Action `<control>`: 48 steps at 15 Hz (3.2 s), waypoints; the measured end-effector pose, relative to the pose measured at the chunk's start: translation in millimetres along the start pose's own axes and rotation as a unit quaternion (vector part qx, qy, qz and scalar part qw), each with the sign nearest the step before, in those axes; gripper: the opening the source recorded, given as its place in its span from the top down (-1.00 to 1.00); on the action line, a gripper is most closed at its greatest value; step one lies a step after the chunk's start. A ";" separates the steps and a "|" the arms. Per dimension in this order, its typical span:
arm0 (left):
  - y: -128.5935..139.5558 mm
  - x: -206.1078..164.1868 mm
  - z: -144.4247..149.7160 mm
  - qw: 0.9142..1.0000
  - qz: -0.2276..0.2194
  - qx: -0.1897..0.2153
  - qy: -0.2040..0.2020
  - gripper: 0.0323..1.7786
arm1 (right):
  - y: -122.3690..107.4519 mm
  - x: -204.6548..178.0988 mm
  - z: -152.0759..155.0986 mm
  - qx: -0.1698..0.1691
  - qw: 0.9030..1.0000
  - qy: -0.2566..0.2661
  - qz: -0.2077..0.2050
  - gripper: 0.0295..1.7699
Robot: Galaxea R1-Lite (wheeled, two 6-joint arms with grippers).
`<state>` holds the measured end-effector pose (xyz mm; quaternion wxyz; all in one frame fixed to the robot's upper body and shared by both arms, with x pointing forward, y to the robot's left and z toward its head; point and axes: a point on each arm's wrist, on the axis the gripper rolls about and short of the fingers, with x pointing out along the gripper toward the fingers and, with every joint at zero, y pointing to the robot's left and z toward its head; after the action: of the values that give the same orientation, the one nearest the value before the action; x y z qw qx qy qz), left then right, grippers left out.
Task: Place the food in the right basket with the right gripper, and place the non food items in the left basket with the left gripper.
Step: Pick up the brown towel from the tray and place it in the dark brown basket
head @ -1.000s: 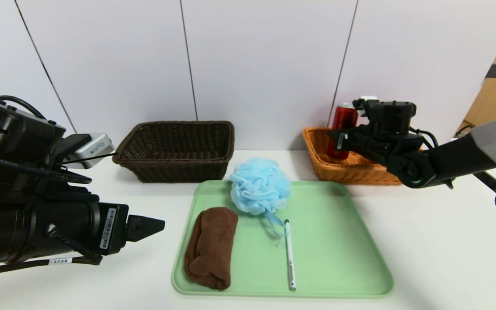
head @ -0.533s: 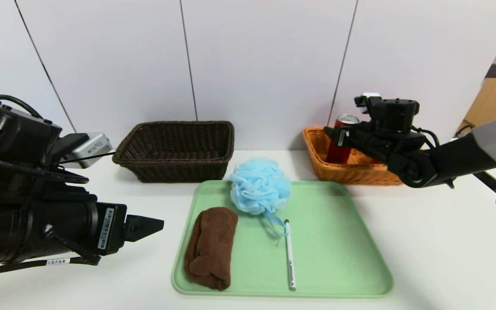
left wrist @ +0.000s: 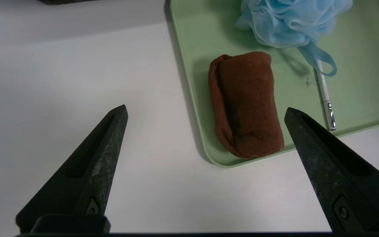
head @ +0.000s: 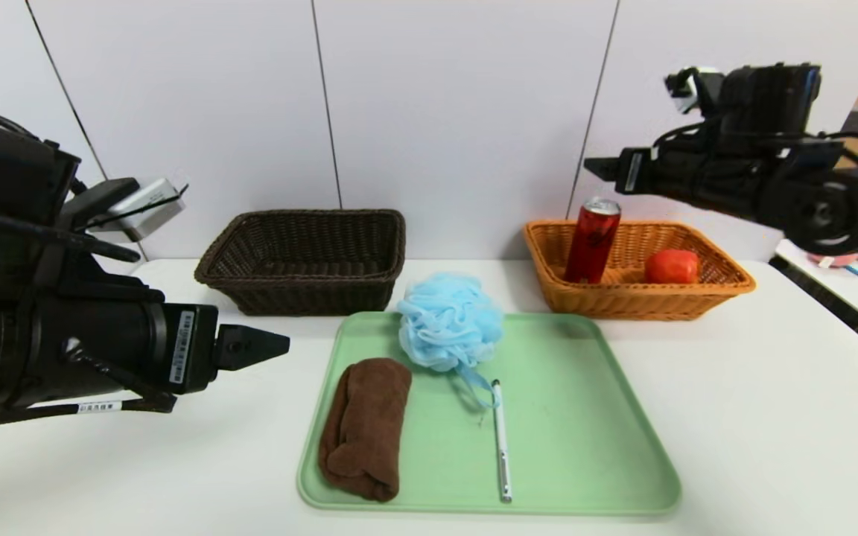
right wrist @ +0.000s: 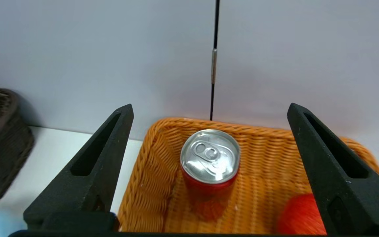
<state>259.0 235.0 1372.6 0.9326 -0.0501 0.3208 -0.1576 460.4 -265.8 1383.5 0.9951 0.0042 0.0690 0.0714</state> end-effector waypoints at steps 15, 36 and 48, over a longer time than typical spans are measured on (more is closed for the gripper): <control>-88.9 87.3 38.4 0.966 0.089 -0.062 0.233 -0.90 | -0.3 -117.8 5.9 0.068 0.933 0.353 -0.022 -0.91; -86.4 177.5 4.9 0.925 0.124 -0.080 0.349 -0.90 | 1.1 -122.8 -19.2 0.071 0.927 0.368 -0.010 -0.91; -85.5 190.7 -0.3 0.921 0.132 -0.080 0.358 0.06 | -1.1 -122.6 -22.2 0.076 0.925 0.372 -0.002 -0.91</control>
<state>378.5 92.0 1277.9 0.7611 -0.0220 0.6481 -0.0144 337.3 -284.4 1378.2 0.8949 0.0525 0.4391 0.0601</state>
